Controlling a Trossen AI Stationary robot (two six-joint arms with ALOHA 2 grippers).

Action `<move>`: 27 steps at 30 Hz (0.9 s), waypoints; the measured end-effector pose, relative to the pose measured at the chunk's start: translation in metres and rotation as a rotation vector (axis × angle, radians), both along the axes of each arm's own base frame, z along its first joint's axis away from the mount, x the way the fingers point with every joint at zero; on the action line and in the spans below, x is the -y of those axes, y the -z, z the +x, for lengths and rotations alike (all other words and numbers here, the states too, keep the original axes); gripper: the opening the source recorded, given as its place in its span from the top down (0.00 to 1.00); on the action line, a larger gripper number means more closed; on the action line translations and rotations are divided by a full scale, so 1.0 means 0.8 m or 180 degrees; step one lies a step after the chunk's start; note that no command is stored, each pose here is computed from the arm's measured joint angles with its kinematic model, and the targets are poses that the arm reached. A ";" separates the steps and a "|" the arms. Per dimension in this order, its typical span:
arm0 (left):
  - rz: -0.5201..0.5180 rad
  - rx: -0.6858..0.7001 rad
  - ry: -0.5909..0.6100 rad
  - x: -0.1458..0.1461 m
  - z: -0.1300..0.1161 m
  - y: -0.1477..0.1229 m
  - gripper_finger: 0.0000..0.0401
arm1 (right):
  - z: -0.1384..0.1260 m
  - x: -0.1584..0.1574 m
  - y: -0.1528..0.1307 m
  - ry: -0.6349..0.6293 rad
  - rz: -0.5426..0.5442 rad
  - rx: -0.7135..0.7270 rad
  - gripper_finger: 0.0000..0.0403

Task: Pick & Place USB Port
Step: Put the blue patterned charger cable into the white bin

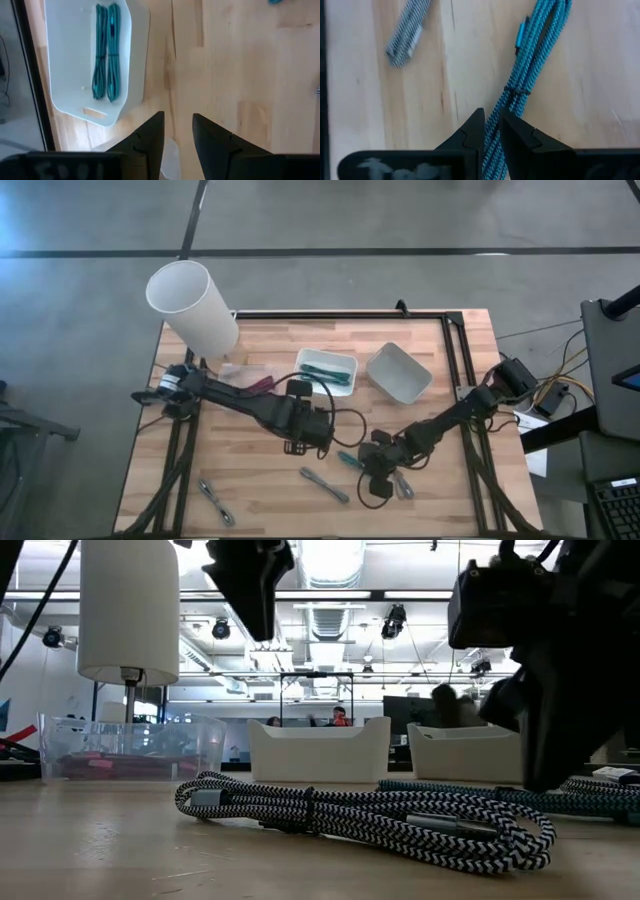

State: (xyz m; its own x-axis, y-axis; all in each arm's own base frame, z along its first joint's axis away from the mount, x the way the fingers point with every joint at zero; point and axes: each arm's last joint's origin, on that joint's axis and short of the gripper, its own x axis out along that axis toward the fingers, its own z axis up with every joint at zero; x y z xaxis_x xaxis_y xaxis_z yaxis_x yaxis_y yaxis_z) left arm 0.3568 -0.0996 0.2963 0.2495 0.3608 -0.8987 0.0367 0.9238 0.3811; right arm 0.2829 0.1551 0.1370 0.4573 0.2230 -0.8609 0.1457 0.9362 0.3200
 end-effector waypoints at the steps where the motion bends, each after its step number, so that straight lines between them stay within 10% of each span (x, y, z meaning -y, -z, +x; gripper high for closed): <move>1: -0.0003 -0.0004 -0.0028 0.000 0.000 0.002 0.70 | -0.002 0.001 0.001 -0.0013 -0.0012 -0.0049 0.87; 27: -0.0138 0.0053 -0.0331 0.008 -0.003 0.017 0.70 | 0.010 -0.001 -0.050 -0.0463 -0.0784 -0.0389 0.87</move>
State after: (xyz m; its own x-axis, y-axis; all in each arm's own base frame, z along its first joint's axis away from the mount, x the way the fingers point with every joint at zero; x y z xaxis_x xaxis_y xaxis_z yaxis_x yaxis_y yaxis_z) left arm 0.3540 -0.1059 0.2824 0.2279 0.3463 -0.9100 -0.0662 0.9380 0.3403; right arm 0.2912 0.1555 0.1772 0.3257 0.0566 -0.9438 0.0278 0.9972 0.0694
